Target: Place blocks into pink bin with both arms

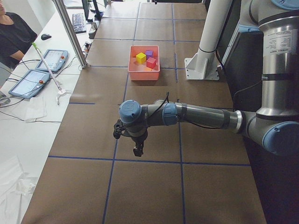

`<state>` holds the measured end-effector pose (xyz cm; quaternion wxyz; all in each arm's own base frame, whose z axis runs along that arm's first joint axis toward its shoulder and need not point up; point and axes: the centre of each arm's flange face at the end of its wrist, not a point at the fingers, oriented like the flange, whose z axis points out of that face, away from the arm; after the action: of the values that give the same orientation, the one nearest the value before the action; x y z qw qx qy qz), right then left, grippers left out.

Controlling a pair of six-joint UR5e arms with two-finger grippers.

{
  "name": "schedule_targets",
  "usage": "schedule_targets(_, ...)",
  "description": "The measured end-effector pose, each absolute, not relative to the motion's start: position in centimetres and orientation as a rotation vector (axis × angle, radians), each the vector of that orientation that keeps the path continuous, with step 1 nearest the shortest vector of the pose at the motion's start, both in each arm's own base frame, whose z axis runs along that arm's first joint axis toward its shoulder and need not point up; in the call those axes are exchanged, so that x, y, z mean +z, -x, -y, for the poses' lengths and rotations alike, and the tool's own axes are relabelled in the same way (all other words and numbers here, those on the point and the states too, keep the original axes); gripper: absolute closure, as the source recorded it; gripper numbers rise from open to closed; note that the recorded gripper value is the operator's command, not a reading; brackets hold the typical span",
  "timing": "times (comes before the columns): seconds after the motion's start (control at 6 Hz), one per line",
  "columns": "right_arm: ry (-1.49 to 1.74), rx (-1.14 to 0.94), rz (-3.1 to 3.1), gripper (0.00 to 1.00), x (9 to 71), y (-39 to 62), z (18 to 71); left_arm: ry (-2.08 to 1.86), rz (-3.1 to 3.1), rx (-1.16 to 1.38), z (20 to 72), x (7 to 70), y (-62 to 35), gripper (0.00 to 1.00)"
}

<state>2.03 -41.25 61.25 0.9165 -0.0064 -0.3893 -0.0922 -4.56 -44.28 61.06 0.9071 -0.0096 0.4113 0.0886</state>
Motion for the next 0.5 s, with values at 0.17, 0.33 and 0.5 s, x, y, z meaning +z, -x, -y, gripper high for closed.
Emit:
schedule_targets(0.17, 0.015, -0.180, 0.800, 0.00, 61.94, -2.74, 41.15, 0.018, -0.850, 0.184, 44.34, 60.96, 4.55, 0.00)
schedule_targets(0.33, 0.013, -0.171, 0.794, 0.00, 62.21, -3.28, 41.10, 0.016, -0.849, 0.187, 44.47, 60.90, 4.51, 0.00)
schedule_targets(0.5, 0.012, -0.169, 0.784, 0.00, 62.30, -3.52, 41.10, 0.013, -0.849, 0.190, 44.55, 60.82, 4.51, 0.00)
